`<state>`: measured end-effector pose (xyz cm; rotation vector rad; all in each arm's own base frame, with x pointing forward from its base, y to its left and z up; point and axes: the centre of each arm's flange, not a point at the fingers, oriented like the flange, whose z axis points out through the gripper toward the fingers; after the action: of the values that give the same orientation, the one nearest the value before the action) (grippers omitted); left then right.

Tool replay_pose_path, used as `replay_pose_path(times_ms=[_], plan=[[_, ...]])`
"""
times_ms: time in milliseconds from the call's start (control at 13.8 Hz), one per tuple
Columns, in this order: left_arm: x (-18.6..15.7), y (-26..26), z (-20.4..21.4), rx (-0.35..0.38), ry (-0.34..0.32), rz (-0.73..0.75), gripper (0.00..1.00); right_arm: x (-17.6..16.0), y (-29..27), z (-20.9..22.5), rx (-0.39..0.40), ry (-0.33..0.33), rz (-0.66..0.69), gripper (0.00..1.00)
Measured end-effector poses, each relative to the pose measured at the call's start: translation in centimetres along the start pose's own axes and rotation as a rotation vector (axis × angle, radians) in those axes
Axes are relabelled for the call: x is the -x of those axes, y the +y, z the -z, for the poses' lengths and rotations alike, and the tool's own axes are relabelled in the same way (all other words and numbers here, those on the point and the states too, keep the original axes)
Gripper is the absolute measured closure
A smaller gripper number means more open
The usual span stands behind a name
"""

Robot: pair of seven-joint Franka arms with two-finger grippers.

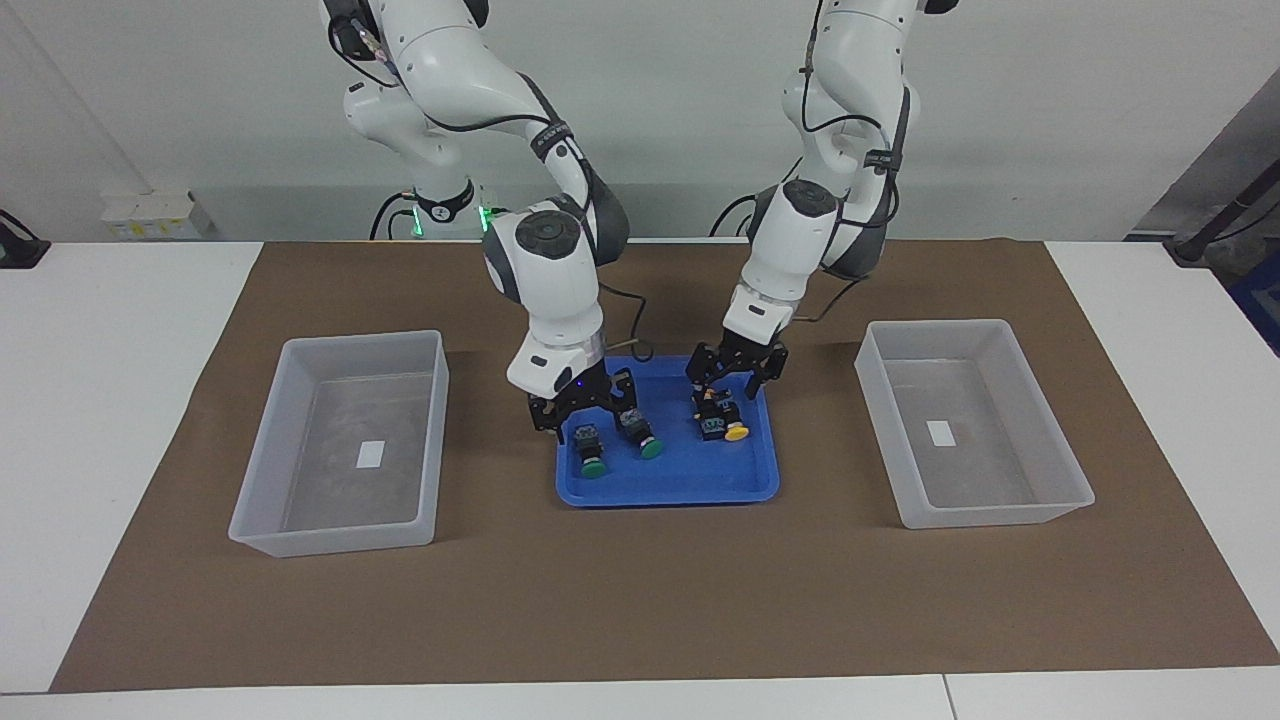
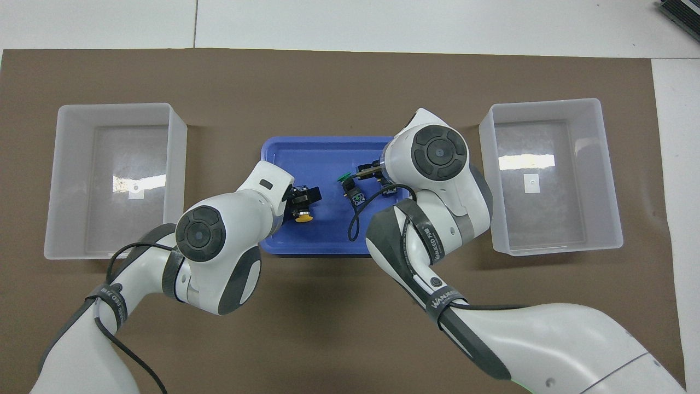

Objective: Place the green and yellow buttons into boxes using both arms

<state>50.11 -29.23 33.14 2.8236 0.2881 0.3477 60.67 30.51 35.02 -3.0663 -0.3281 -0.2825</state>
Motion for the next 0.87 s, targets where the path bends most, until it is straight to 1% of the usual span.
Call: replay_pose_path(times_ms=[144, 217, 361, 433, 578, 722, 794, 867], plan=[[0.0, -0.2, -0.4, -0.004, -0.004, 0.004, 0.0, 0.5, -0.7, -1.6, 0.004, -0.01, 0.017, 0.19], [0.0, -0.3, -0.5, -0.005, -0.004, 0.006, 0.0, 0.8, -0.8, -2.2, 0.007, -0.012, 0.023, 0.22], [0.2, -0.2, -1.2, 0.001, 0.002, 0.006, 0.0, 1.4, -0.5, -3.2, 0.01, 0.0, 0.031, 0.22], [0.4, -0.2, -1.8, 0.001, 0.001, 0.005, 0.0, 1.7, -0.4, -3.5, 0.012, 0.002, 0.033, 0.24], [0.8, -0.3, -3.0, 0.0, -0.002, 0.005, 0.0, 2.1, -0.4, -4.0, 0.016, 0.002, 0.041, 0.26], [1.1, -0.4, -3.8, -0.003, -0.007, 0.004, 0.0, 2.4, -0.3, -4.4, 0.019, -0.005, 0.041, 0.41], [1.3, -0.3, -4.0, -0.004, -0.01, 0.0, 0.0, 2.6, -0.2, -4.6, 0.02, -0.01, 0.042, 0.44], [1.4, -0.2, -4.0, -0.004, -0.011, -0.002, 0.0, 2.6, -0.2, -4.7, 0.021, -0.011, 0.042, 0.54]])
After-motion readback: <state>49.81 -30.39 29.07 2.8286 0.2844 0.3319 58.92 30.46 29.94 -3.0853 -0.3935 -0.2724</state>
